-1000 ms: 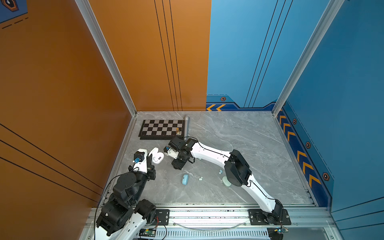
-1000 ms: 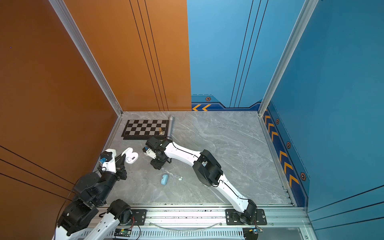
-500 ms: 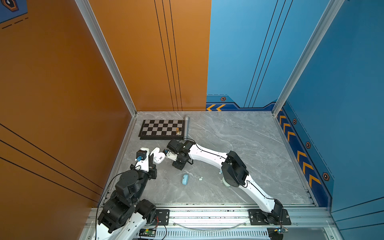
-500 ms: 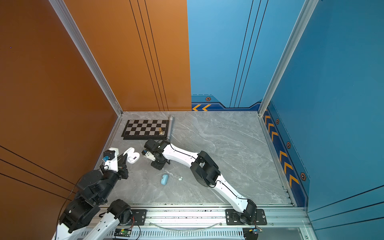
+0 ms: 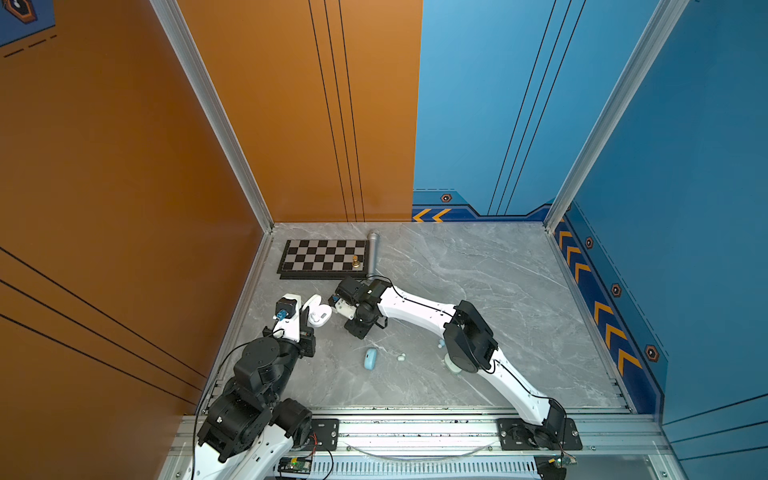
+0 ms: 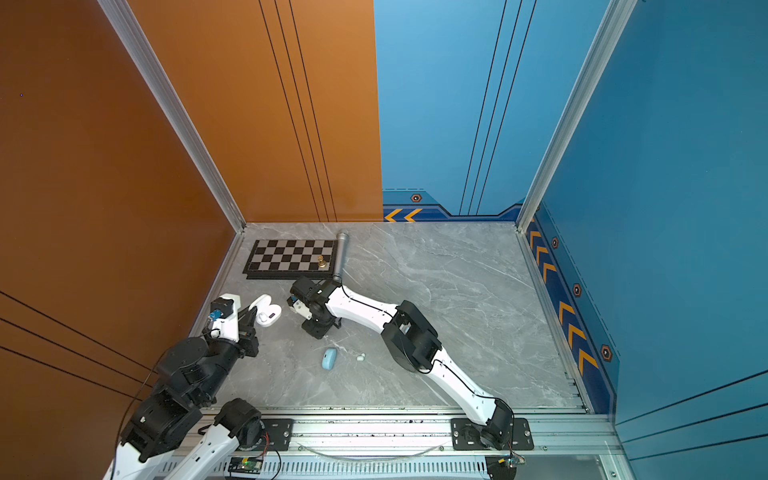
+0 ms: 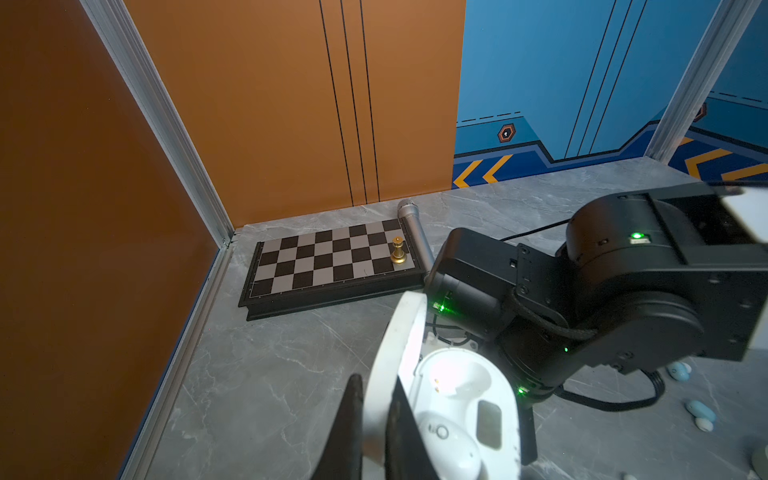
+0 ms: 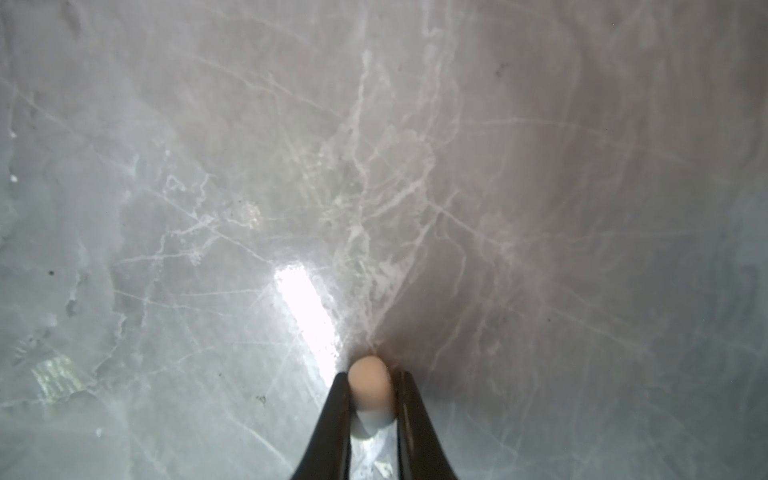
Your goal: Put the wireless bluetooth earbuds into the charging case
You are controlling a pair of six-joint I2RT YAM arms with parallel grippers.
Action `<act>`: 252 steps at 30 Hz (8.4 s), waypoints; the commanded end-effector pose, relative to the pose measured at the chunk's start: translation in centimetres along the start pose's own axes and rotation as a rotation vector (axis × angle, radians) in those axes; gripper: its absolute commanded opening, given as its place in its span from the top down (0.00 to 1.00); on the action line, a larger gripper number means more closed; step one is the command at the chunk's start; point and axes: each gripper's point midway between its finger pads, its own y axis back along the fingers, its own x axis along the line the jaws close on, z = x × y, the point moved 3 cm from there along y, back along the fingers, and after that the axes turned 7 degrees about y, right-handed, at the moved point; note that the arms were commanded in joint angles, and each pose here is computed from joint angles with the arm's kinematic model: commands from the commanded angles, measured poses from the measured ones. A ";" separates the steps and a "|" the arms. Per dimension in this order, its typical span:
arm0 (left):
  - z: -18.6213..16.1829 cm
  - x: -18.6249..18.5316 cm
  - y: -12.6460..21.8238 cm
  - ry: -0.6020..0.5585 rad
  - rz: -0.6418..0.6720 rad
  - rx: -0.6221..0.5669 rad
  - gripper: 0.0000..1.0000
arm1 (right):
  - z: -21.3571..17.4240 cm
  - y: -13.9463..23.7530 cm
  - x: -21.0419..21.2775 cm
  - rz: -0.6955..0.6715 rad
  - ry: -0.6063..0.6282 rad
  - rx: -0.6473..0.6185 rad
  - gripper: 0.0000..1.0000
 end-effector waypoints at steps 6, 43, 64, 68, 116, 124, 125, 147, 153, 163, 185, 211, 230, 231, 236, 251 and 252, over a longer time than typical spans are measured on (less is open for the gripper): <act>1.3 -4.7 -1.2 -0.023 -0.280 -0.029 1.00 | -2.4 10.2 -5.7 -0.039 -0.484 -0.087 0.92; -0.1 -16.9 -7.6 -0.050 -0.665 0.014 1.00 | -19.9 8.2 -15.3 -0.079 -0.861 0.156 0.67; 0.4 -16.8 -7.5 -0.050 -0.650 -0.001 1.00 | -20.3 7.6 -15.6 -0.143 -0.759 0.201 0.69; 0.5 -16.9 -7.5 -0.049 -0.652 -0.001 1.00 | -20.7 6.5 -15.9 -0.148 -0.760 0.231 0.72; 1.3 -16.3 -7.6 -0.093 -0.620 -0.039 1.00 | -21.9 7.6 -14.6 -0.174 -0.767 0.255 0.79; 1.2 -16.2 -7.7 -0.096 -0.611 -0.041 1.00 | -22.2 7.7 -14.4 -0.182 -0.763 0.260 0.81; 1.2 -16.2 -7.7 -0.096 -0.612 -0.039 1.00 | -22.2 7.7 -14.4 -0.182 -0.764 0.261 0.81; -3.4 -19.7 -13.7 -0.248 -0.592 0.025 1.00 | -18.6 18.6 -12.6 -0.071 -0.854 -0.089 0.88; -3.7 -21.4 -14.6 -0.237 -0.636 0.027 1.00 | -16.9 22.2 -10.1 0.022 -0.850 -0.208 0.87; -3.0 -22.6 -14.2 -0.218 -0.686 0.019 1.00 | -13.8 23.9 -8.6 0.079 -0.830 -0.280 0.87; -2.2 -23.1 -13.9 -0.212 -0.691 0.002 1.00 | -11.7 23.9 -9.4 0.080 -0.850 -0.321 0.85; -2.7 -23.3 -14.4 -0.224 -0.689 0.015 1.00 | -10.8 24.6 -8.8 0.092 -0.844 -0.354 0.72; -2.8 -23.4 -14.7 -0.224 -0.687 0.020 1.00 | -11.4 24.6 -8.6 0.088 -0.847 -0.350 0.71; -2.7 -23.4 -14.7 -0.224 -0.687 0.018 1.00 | -11.4 24.5 -8.5 0.089 -0.844 -0.348 0.72; -2.5 -23.4 -14.7 -0.222 -0.688 0.013 1.00 | -11.4 24.3 -8.3 0.078 -0.833 -0.340 0.75; -1.7 -23.1 -14.7 -0.220 -0.675 -0.007 1.00 | -12.2 23.2 -7.9 0.058 -0.817 -0.300 0.76; -1.6 -23.0 -14.7 -0.219 -0.671 -0.010 1.00 | -12.2 23.2 -7.9 0.058 -0.817 -0.297 0.76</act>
